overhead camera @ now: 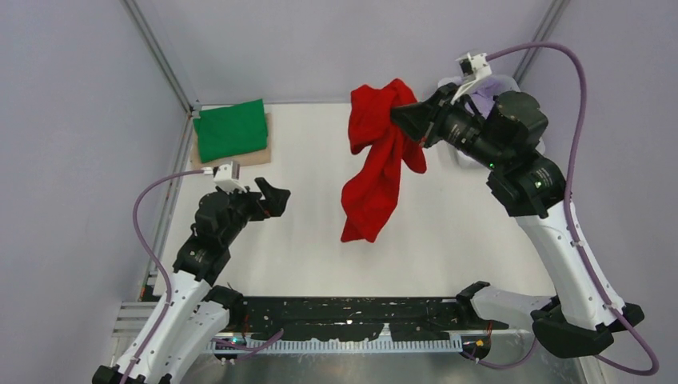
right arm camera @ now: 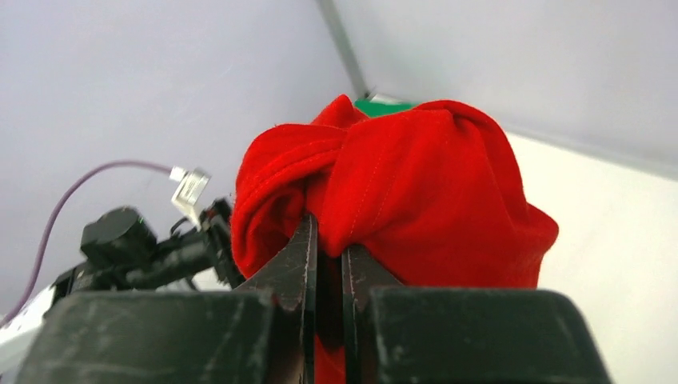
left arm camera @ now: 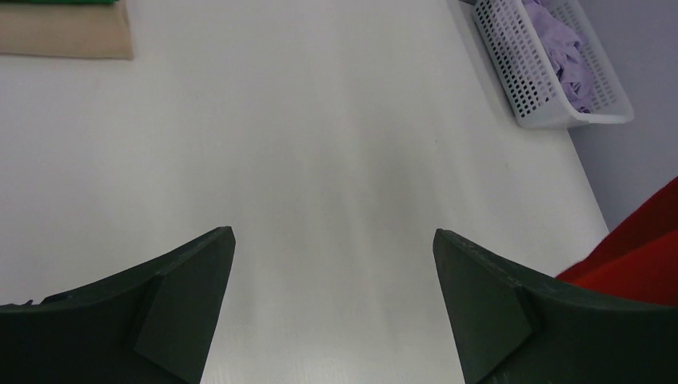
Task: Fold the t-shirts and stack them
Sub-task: Move the tshirt to the center of the board
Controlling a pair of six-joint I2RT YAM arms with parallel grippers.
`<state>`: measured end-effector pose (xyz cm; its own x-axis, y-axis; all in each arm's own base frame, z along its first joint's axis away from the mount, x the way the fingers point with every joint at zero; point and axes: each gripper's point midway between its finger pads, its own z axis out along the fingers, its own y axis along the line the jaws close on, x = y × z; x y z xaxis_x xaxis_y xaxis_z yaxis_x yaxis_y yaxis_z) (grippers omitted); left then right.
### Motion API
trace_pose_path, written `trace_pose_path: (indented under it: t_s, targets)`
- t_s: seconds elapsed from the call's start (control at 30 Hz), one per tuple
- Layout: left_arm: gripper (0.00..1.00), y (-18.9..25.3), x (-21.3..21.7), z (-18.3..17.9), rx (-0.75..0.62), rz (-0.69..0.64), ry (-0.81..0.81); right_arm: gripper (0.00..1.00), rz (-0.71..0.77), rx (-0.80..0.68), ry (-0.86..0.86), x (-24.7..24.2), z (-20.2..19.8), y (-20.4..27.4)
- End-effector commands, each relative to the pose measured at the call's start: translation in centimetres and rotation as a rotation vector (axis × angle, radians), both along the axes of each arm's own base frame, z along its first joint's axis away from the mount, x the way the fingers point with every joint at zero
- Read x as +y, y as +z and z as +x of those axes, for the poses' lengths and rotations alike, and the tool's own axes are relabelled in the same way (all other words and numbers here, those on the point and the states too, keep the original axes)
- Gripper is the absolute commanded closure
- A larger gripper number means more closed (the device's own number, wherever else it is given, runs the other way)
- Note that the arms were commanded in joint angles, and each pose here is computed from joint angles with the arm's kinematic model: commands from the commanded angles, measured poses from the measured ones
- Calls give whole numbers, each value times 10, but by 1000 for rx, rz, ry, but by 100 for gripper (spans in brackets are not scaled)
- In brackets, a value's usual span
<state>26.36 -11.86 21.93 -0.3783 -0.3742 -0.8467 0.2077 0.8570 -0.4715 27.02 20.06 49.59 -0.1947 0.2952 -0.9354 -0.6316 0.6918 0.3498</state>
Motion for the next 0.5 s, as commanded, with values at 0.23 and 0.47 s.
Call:
trace_pose_path:
  t_s: [0.23,0.47]
  targets:
    - [0,-4,15,-8,40,-15,86,95,-137,295,-110,81,25,-135]
    - [0,-17,30,-17,142,24,161,91,-237,483,-288,157,113,-243]
